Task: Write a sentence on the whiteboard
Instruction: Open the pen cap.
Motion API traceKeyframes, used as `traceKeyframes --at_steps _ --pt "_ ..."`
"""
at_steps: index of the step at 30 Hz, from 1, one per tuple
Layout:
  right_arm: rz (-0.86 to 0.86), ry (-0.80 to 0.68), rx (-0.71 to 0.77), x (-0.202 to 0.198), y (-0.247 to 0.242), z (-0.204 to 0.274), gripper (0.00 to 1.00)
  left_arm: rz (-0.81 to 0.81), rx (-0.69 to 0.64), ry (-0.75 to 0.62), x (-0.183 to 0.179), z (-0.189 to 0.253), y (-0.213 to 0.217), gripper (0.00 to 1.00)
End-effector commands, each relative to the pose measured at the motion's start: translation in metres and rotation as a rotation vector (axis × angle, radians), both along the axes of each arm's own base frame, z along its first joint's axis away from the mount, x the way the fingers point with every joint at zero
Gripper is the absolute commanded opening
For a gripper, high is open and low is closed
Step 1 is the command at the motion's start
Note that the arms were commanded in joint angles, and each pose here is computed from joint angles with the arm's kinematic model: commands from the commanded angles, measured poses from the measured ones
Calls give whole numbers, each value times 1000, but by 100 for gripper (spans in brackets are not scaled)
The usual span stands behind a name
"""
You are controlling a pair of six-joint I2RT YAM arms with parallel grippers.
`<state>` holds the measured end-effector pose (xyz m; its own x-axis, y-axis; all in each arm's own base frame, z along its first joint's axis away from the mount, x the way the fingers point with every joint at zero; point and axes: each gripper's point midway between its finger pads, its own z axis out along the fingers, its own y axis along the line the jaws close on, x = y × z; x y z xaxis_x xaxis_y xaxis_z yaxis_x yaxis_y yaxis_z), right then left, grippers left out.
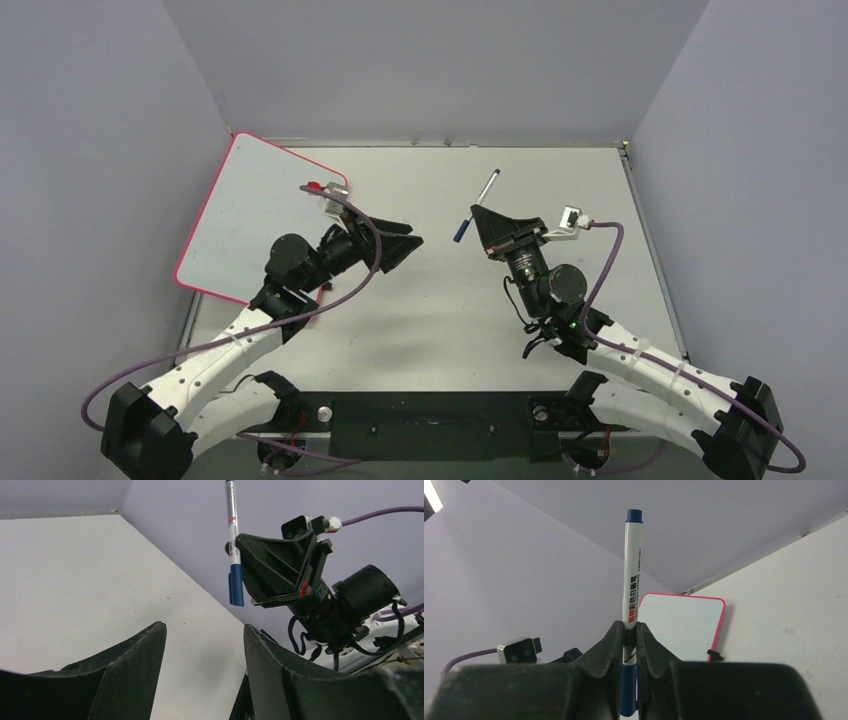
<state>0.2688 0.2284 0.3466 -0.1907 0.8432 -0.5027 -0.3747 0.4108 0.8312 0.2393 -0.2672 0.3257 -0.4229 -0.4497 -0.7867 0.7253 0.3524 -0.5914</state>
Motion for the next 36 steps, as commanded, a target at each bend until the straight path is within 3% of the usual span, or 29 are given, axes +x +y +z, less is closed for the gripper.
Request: traceKeyframes --at_steps 1,12,27,36 --pt "0 -100 167 -10 -11 37 0 -83 -98 -141 -17 42 -21 55" --pt "13 -95 144 -19 -3 37 0 -164 -106 -163 -15 44 -65 53" --pt "0 -59 83 -16 2 24 0 -215 -108 -229 -30 58 -76 53" --pt "10 -54 48 -17 5 21 0 -214 -71 -252 -35 56 -76 62"
